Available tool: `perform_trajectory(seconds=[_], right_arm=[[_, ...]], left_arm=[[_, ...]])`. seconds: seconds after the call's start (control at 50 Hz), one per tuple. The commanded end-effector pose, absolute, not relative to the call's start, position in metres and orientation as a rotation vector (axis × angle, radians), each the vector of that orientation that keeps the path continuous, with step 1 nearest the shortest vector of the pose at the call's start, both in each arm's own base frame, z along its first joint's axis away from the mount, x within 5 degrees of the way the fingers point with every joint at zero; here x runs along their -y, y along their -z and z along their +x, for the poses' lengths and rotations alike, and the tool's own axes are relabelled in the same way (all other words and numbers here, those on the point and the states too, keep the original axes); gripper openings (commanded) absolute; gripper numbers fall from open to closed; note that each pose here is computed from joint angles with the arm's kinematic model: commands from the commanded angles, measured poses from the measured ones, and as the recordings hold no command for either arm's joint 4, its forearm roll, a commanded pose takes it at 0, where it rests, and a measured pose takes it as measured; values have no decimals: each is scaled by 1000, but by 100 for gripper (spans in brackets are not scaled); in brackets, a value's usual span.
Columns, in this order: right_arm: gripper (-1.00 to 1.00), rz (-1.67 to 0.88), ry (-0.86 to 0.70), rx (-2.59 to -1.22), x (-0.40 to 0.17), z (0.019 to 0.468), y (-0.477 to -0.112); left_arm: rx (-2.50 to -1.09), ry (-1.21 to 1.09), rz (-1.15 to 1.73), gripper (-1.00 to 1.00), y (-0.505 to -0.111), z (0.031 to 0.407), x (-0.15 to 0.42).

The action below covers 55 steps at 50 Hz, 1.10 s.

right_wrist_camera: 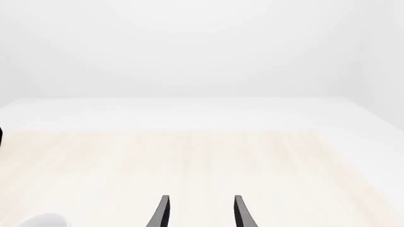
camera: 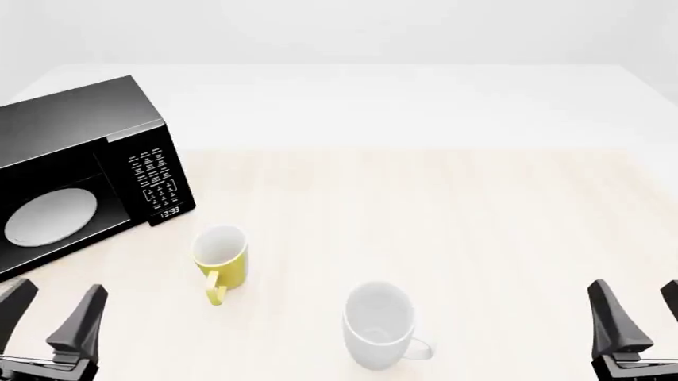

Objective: Put the yellow and white mug in the microwave and close it.

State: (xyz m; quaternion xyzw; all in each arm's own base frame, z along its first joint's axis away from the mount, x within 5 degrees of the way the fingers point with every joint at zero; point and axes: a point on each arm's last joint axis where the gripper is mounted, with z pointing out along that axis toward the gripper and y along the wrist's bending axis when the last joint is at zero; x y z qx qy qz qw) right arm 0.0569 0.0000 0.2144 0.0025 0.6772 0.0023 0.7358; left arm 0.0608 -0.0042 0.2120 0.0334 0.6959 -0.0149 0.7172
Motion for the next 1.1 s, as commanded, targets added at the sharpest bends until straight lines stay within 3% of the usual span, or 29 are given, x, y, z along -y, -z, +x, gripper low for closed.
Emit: perform_trajectory(seconds=[0.02,0.64,1.1], right_arm=[[100,5,-4,-1488,0,57,-214],[100,5,-4,-1488,0,57,-214],[100,5,-4,-1488,0,57,-214]], left_arm=[[-1573,71,107,100,-208,66,8],[-1753,234,96,100,-197,124,27],[-1881,273,114,100,-164,152,40]])
